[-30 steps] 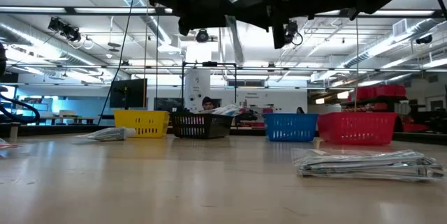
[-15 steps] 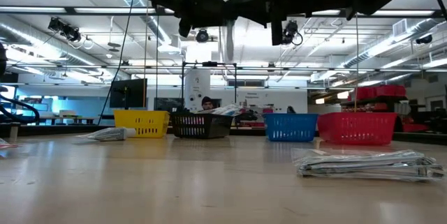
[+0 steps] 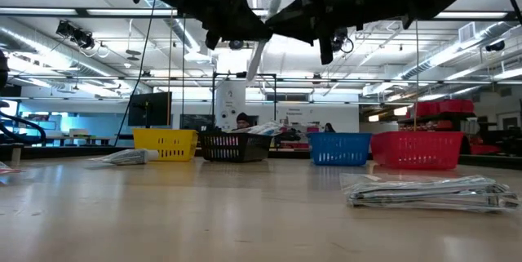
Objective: Pick & Place Travel size toiletries
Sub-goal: Put the green toothbrush into the black bin
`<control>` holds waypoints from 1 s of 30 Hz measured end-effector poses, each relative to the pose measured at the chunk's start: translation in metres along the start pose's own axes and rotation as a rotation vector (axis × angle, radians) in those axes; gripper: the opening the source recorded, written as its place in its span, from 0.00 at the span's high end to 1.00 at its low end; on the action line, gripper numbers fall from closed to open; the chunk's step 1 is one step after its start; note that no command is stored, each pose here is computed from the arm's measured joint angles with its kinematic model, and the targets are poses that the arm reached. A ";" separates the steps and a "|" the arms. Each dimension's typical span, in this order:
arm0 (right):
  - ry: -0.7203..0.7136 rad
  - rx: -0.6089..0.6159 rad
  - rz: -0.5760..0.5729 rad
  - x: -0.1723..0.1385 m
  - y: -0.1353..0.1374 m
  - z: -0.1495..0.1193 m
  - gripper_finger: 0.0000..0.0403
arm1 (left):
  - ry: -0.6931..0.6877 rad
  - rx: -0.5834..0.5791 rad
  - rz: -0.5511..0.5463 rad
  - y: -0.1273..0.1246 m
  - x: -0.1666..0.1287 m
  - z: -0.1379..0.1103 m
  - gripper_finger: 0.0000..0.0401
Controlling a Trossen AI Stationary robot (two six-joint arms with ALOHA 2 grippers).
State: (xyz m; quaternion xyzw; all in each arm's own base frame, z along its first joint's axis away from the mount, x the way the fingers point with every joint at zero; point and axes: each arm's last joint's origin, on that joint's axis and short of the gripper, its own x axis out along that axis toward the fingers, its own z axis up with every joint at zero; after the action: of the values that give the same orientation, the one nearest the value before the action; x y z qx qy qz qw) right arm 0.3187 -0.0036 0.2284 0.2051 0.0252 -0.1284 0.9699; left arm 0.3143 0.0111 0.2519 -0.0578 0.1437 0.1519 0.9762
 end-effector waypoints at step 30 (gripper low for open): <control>0.200 -0.084 -0.223 -0.004 -0.015 -0.023 0.88 | 0.272 -0.114 0.341 0.121 0.051 -0.053 0.90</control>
State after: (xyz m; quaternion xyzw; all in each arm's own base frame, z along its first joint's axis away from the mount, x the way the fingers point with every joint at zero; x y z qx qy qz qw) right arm 0.3108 -0.0064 0.2019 0.1718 0.1495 -0.2132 0.9501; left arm 0.3091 0.1314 0.1782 -0.1075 0.2727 0.3136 0.9032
